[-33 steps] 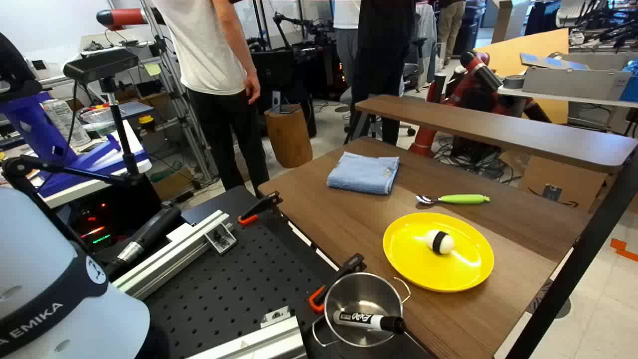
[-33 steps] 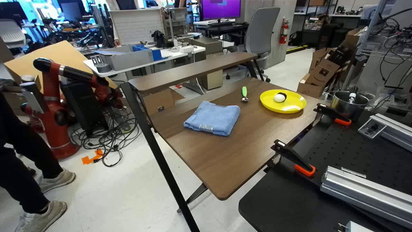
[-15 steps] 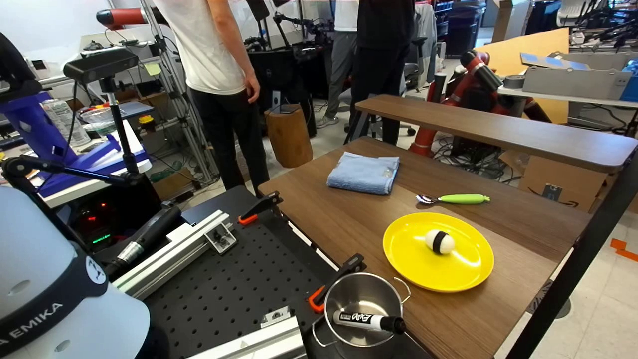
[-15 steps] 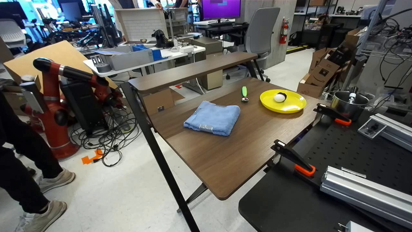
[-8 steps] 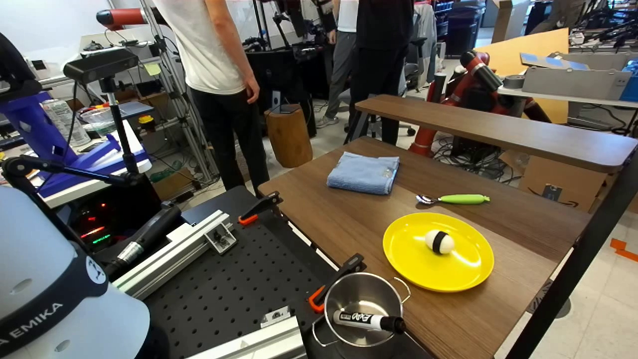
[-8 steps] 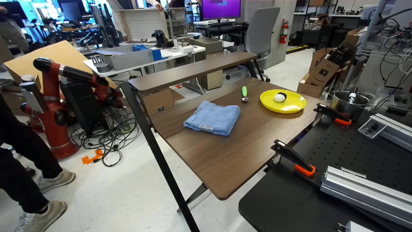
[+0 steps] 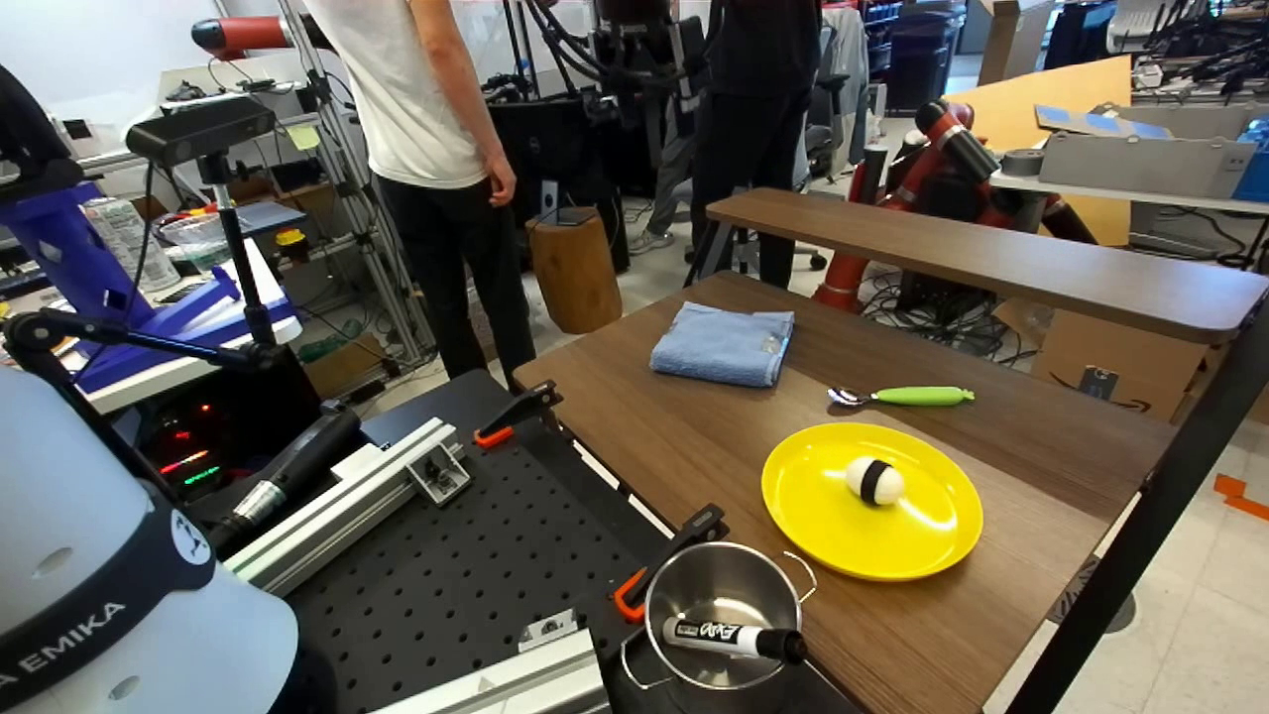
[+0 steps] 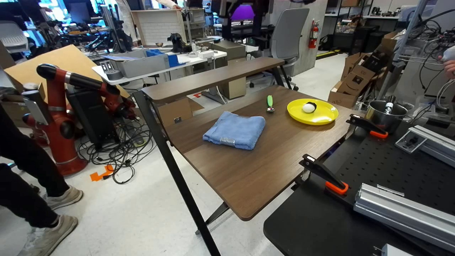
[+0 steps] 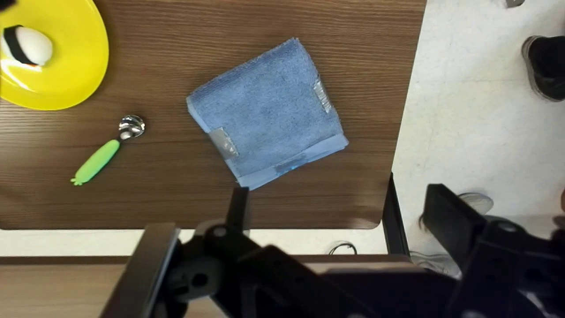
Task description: Move the blue cloth to the front of the table
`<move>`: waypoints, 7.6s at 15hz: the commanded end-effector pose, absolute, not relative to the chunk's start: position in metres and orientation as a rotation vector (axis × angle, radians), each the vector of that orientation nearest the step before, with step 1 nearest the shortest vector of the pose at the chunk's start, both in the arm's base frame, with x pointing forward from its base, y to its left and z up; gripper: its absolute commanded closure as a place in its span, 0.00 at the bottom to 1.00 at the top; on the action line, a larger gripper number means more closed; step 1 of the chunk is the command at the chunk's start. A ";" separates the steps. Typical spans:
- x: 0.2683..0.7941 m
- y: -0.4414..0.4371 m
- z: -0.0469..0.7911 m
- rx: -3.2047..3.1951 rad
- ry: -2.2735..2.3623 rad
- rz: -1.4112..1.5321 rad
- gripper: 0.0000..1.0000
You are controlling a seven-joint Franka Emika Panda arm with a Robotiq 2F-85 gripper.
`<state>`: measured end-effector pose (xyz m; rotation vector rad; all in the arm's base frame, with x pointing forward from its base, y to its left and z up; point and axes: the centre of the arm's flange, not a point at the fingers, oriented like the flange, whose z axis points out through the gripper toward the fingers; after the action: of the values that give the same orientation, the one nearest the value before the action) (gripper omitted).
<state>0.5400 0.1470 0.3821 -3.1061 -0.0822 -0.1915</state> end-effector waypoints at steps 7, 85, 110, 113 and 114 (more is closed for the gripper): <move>0.589 0.160 0.309 -3.085 -0.103 -0.015 0.00; 0.591 0.150 0.035 -3.137 -0.427 0.049 0.00; 0.462 0.152 0.019 -3.140 -0.753 0.045 0.00; 0.454 0.152 0.021 -3.141 -0.781 0.054 0.00; 0.453 0.152 0.022 -3.138 -0.783 0.055 0.00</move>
<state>0.4784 0.1569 0.0568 -3.1298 -0.7199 -0.0200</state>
